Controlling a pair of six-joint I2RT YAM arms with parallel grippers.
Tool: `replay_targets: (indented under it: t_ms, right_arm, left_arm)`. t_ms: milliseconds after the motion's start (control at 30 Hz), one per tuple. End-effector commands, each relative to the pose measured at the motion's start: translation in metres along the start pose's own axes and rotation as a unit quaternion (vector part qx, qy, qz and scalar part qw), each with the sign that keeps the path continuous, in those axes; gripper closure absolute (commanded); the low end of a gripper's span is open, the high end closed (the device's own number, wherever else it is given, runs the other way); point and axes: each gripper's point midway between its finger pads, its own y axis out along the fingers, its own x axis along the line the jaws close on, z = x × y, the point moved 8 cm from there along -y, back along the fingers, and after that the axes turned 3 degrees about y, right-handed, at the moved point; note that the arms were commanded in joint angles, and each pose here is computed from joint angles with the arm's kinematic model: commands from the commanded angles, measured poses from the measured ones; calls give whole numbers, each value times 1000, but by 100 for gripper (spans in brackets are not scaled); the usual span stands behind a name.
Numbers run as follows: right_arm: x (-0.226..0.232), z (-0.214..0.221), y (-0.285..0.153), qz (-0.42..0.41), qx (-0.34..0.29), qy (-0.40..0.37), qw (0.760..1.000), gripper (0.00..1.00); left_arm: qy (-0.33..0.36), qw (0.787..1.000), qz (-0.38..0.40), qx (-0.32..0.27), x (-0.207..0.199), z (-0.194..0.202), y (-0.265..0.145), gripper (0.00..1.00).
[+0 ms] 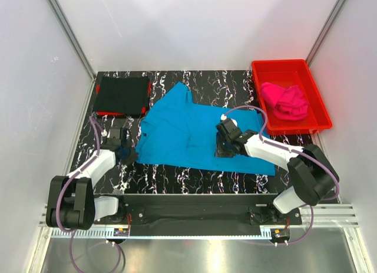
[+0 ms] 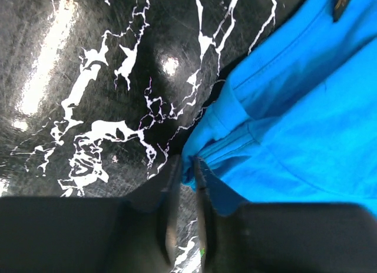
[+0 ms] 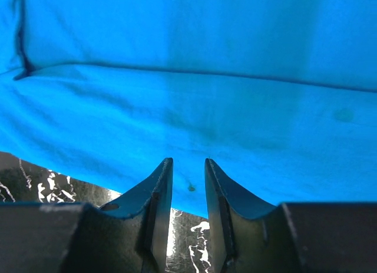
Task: Fold and stack the t-shirts
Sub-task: Fold the tshirt
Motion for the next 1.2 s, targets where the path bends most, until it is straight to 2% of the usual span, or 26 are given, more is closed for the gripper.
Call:
replay_targets:
  t_ms: [0,67,167,367,533,833,1033,1067,1133,1167]
  right_arm:
    - [-6,-3,5,13,-9,11,1000,65]
    - [-10,-1,7,25,-2,18,1000,65]
    - [-16,3,8,38,5,28,999,65]
    - [-30,16,9,70,20,51,996,66]
    - [-42,35,14,105,52,89,989,67]
    - [-56,60,5,117,68,142,981,64]
    - [-58,65,-8,110,64,161,979,64]
    - [-57,63,-12,102,58,163,980,64]
    - [-55,61,-19,92,56,156,982,63]
    - [-49,54,-26,71,44,153,985,61]
  left_arm:
    - [-9,999,-33,-7,3,-5,7,89]
    - [-16,998,-57,0,6,-5,9,96]
    - [-27,996,-83,6,9,-5,10,100]
    - [-40,991,-125,15,19,-1,7,100]
    - [-52,990,-130,28,21,5,-2,100]
    - [-80,986,-137,58,34,30,-2,100]
    - [-87,984,-147,42,36,27,-13,100]
    - [-94,984,-145,40,35,27,-15,97]
    - [-101,986,-128,39,32,27,-21,81]
    - [-105,987,-118,32,27,22,-25,65]
